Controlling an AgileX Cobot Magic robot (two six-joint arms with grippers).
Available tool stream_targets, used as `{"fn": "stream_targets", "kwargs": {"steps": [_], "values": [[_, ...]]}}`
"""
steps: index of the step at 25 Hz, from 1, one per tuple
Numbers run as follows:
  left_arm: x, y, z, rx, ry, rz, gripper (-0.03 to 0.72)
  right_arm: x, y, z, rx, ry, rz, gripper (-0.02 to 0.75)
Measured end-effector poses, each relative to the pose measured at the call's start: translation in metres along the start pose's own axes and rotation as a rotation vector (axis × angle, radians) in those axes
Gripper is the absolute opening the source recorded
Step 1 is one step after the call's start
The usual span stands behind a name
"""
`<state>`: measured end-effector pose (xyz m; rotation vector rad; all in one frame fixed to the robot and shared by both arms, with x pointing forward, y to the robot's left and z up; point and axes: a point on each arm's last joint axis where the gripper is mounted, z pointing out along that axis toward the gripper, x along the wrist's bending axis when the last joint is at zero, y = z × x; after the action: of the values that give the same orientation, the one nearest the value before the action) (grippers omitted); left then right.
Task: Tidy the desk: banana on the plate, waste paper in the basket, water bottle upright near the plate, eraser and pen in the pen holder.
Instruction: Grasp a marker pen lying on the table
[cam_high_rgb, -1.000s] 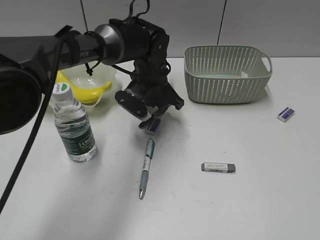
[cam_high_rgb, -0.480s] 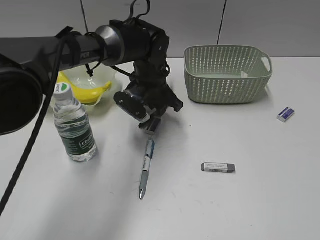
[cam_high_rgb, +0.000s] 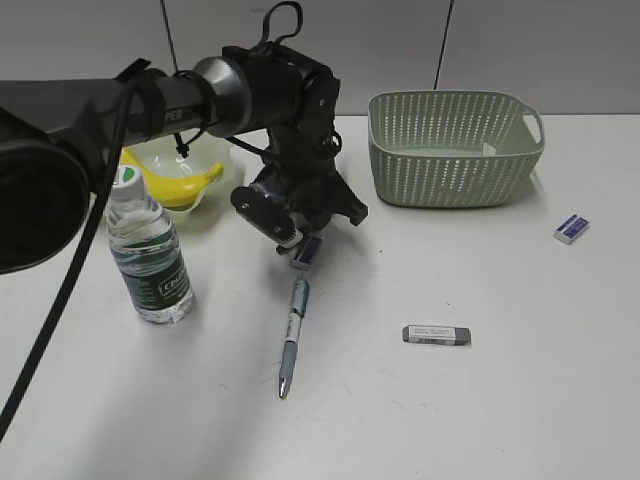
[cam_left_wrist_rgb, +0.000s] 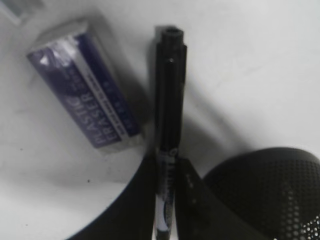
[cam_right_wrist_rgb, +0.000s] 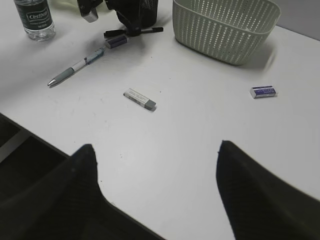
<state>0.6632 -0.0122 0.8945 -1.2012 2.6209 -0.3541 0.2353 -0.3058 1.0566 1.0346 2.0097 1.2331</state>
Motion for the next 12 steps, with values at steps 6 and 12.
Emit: {"fn": "stream_targets", "kwargs": {"steps": [6,12], "values": [[0.000,-0.001,0.000,0.006,-0.004,0.004,0.066,0.000,0.000,0.000,0.000,0.000,0.000,0.583],[-0.003,0.002,-0.022,-0.059,-0.026,0.015,0.066,0.000,0.000,0.000,0.000,0.000,0.000,0.583]]}}
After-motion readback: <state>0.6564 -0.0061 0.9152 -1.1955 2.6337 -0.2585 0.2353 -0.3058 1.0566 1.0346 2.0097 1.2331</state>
